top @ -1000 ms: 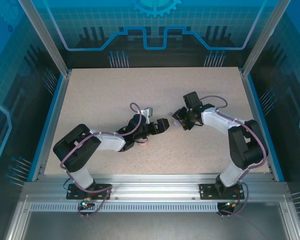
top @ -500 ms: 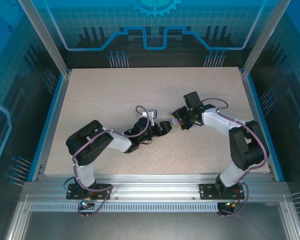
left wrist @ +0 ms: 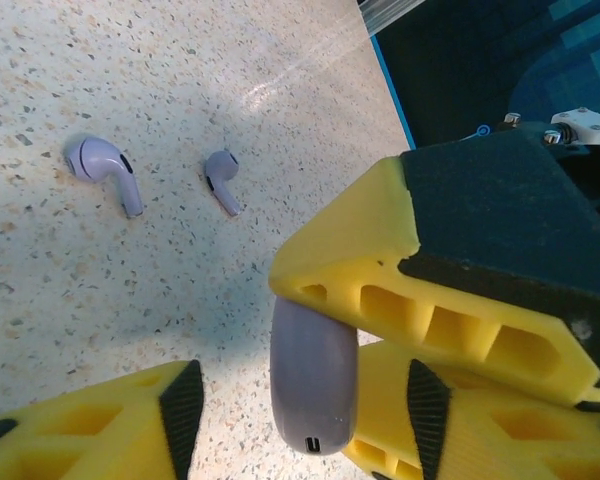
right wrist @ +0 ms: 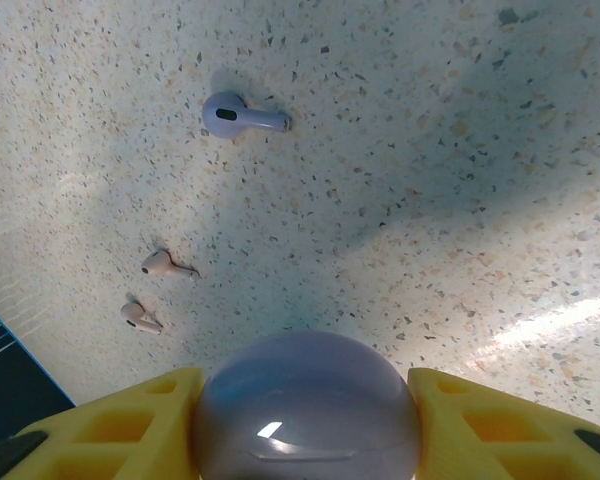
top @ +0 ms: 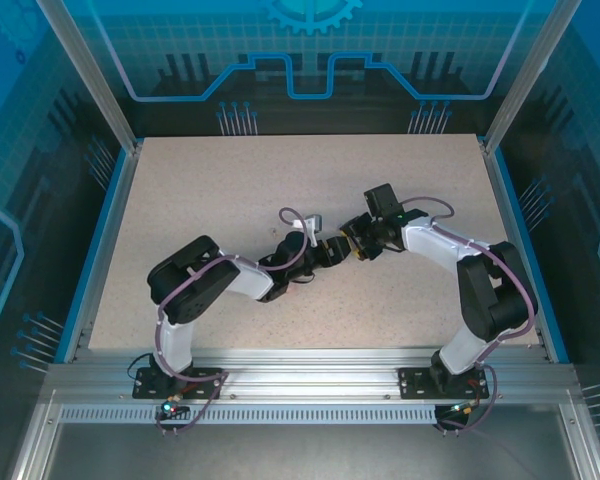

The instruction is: Insert the wireless bluetooth earbuds into the charging case

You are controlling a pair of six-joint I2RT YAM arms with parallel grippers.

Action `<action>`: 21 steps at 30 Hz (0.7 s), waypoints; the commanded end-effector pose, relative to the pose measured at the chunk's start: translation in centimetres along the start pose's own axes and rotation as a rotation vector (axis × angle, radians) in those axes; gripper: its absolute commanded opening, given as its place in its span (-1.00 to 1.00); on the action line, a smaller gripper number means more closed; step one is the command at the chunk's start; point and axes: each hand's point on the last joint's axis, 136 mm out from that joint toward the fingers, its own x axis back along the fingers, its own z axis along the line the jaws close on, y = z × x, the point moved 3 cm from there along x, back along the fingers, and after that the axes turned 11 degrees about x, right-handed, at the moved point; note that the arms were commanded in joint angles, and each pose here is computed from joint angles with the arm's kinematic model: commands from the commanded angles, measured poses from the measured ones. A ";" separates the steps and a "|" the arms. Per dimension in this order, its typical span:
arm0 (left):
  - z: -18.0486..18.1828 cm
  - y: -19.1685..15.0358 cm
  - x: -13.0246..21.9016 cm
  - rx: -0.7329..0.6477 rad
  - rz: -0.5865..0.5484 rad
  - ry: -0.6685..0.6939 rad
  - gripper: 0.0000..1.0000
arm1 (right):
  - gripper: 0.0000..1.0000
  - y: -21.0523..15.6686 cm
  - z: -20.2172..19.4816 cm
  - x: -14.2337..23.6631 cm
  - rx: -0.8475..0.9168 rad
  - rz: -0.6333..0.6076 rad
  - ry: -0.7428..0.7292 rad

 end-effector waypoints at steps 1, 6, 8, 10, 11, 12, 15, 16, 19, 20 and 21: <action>-1.1 0.3 -0.8 0.007 -0.026 -0.038 0.10 | -0.01 -0.5 1.4 0.6 0.003 0.010 0.042; -0.8 0.1 -1.1 0.014 -0.029 -0.035 0.03 | -0.01 -0.4 1.6 0.7 0.004 0.009 0.050; -0.7 0.1 -1.2 0.016 -0.030 -0.033 -0.01 | -0.01 -0.4 1.5 0.7 0.004 0.007 0.048; -0.6 0.2 -1.2 0.016 -0.034 -0.029 -0.07 | -0.01 -0.5 1.5 0.7 0.005 0.006 0.047; -0.6 0.2 -1.2 0.017 -0.035 -0.030 -0.11 | -0.01 -0.5 1.5 0.7 0.005 0.007 0.048; -0.6 0.2 -1.3 0.017 -0.035 -0.030 -0.13 | -0.01 -0.5 1.5 0.6 0.005 0.008 0.047; -0.6 0.2 -1.4 0.017 -0.036 -0.027 -0.22 | -0.01 -0.4 1.5 0.5 0.005 0.009 0.049; -0.7 0.3 -1.4 0.017 -0.038 -0.030 -0.23 | -0.01 -0.5 1.5 0.5 0.005 0.011 0.051; -0.6 0.2 -1.5 0.018 -0.037 -0.029 -0.24 | -0.02 -0.5 1.6 0.3 0.005 0.017 0.052; -0.5 0.2 -1.5 0.019 -0.039 -0.026 -0.24 | -0.02 -0.5 1.6 0.3 0.004 0.018 0.052; -0.5 0.2 -1.5 0.018 -0.039 -0.025 -0.25 | -0.02 -0.5 1.6 0.3 0.003 0.017 0.053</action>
